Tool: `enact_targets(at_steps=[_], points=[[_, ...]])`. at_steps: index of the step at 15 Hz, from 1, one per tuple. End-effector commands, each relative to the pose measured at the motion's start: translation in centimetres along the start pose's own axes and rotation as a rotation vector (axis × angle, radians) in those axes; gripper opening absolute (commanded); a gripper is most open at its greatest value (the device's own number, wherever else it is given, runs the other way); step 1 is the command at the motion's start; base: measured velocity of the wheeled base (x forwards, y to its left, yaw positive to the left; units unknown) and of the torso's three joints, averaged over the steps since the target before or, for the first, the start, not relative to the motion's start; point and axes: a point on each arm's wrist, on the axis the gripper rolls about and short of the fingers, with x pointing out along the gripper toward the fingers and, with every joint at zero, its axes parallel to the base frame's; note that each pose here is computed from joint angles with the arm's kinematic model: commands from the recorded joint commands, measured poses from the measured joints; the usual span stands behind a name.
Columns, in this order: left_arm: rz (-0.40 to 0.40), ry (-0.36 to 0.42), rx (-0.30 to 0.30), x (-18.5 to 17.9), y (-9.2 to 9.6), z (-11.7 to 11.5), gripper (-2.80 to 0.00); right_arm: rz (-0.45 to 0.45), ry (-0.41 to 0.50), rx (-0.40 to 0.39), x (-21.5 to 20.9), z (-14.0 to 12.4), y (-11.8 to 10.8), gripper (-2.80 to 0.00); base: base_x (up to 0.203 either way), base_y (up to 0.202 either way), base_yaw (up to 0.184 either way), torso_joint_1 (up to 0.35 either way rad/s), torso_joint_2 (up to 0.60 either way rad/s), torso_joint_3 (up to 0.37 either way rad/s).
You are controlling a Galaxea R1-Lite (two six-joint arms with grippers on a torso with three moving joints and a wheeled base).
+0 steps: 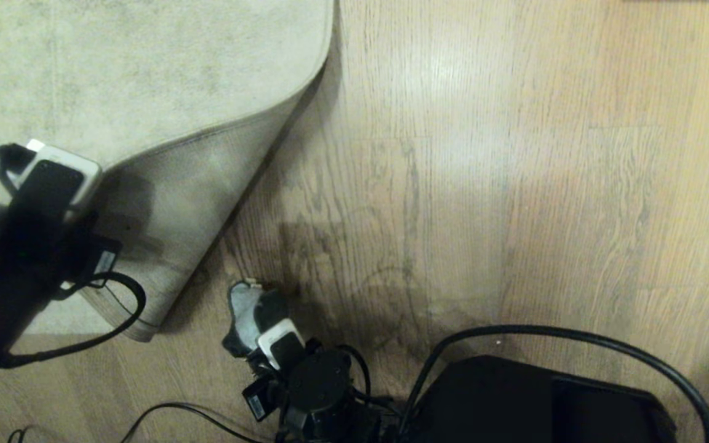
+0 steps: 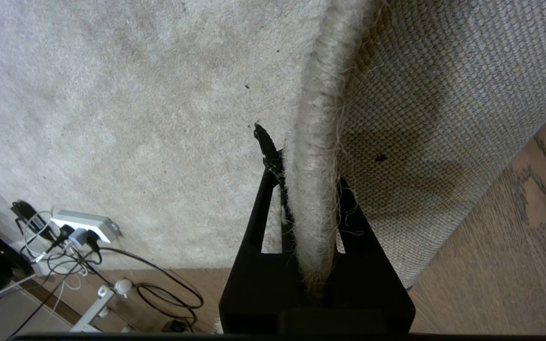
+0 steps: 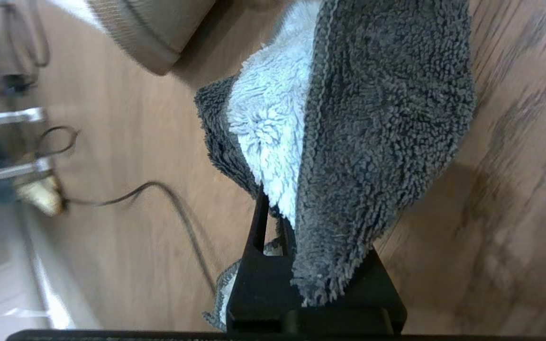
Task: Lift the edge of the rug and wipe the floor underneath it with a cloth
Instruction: Wipe the floor under the carpet with a rag
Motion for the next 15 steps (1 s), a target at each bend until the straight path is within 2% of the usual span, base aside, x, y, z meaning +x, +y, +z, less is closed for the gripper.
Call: enact_targets(at_steps=[1,5,10,15], points=[[0.003,0.001,0.002,0.0,0.0,0.0,-2.8,-0.036,0.001,-0.017,1.1,-1.9,0.1,-2.8,0.0,0.0,0.0,0.0,0.0,0.0],[-0.003,0.012,0.01,0.0,-0.2,-0.5,-2.8,-0.074,-0.04,-0.008,2.1,-1.8,-0.6,-2.8,0.0,0.0,0.0,0.0,0.0,0.0],[0.0,0.006,0.005,0.4,-0.5,-0.4,-2.8,-0.145,-0.072,-0.053,3.1,-1.0,-3.8,-2.8,0.0,0.0,0.0,0.0,0.0,0.0],[-0.004,0.01,0.009,0.4,-0.6,-0.6,-2.8,-0.192,-0.083,-0.097,3.2,0.2,-6.0,-2.8,0.0,0.0,0.0,0.0,0.0,0.0]])
